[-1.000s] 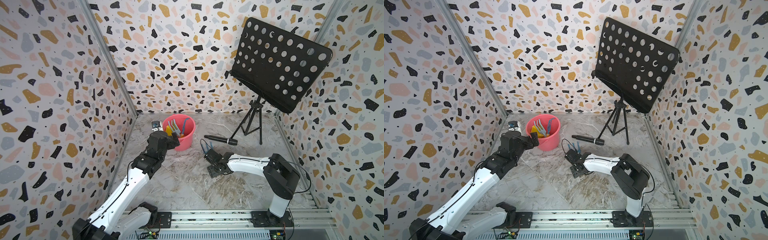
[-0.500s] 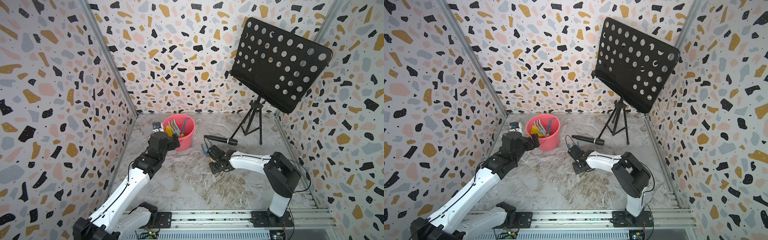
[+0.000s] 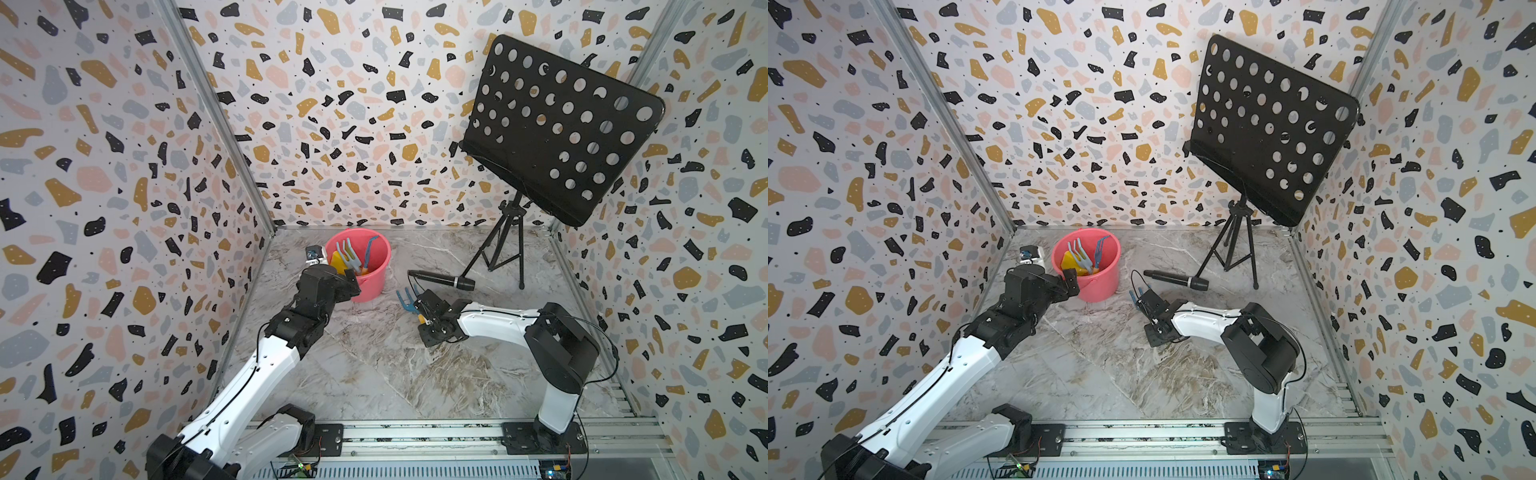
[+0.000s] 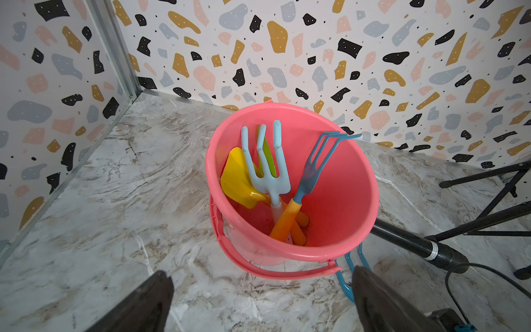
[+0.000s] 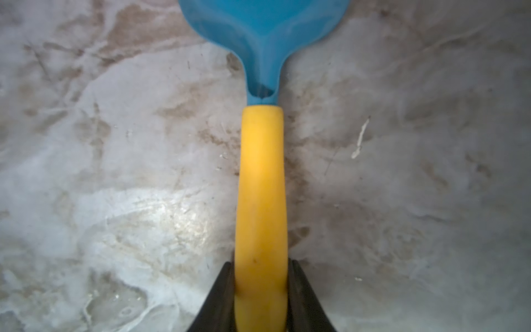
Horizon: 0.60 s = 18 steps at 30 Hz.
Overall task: Organize the gardening tools
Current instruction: Pick up the gardening tool from the center of the board.
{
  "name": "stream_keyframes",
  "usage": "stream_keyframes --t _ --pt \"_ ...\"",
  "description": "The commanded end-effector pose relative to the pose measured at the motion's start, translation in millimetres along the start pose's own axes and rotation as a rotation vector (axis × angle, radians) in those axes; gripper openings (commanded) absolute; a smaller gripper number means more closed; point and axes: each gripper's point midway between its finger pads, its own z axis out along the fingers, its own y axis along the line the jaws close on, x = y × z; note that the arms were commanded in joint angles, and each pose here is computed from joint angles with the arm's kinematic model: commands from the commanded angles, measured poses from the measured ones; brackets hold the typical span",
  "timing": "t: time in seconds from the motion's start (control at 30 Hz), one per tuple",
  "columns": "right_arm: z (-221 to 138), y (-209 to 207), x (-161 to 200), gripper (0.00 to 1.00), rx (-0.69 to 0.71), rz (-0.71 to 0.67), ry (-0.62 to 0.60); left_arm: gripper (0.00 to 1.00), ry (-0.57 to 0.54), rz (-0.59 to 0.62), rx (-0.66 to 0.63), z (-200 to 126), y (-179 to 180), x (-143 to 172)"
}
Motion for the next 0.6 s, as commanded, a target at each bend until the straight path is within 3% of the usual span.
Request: stream_keyframes --t 0.0,0.27,0.57 --pt "0 -2 9 0.11 0.005 -0.014 0.038 0.99 -0.019 -0.014 0.0 -2 2 -3" --pt "-18 0 2 0.0 -0.022 -0.03 -0.032 0.99 -0.009 -0.015 0.031 -2 -4 -3" --pt "-45 -2 -8 0.0 -0.056 -0.04 -0.18 0.99 0.031 -0.02 0.162 -5 -28 0"
